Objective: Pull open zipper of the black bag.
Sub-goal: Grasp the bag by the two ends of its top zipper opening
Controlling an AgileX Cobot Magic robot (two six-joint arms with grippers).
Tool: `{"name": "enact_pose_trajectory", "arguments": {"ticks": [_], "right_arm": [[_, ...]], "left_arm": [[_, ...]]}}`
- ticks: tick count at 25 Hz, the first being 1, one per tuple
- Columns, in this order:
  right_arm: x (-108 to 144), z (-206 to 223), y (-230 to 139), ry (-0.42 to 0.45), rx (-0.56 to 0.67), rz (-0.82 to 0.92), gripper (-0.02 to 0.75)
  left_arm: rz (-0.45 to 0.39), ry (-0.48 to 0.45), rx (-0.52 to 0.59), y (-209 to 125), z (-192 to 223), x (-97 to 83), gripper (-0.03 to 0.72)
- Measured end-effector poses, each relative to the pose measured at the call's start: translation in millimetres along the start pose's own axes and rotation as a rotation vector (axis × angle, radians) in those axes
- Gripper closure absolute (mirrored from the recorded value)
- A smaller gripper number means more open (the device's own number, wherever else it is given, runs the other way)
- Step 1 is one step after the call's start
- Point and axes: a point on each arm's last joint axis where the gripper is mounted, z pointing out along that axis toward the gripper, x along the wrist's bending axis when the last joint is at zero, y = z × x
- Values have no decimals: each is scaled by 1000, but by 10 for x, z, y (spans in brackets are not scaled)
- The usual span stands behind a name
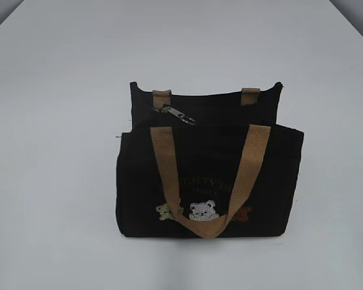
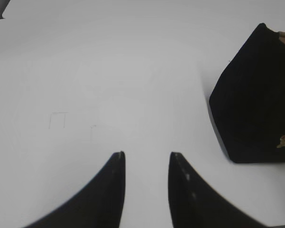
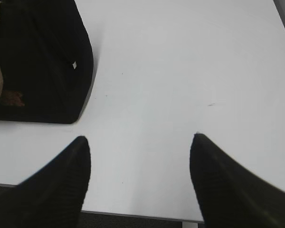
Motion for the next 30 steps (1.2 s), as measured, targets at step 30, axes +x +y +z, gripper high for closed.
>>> {"name": "enact_pose_trajectory", "arguments": {"ticks": [30], "right_arm": [[0,0,0,0,0,0,230]], "left_arm": [[-288,-192,-134,656,388,-53,437]]}}
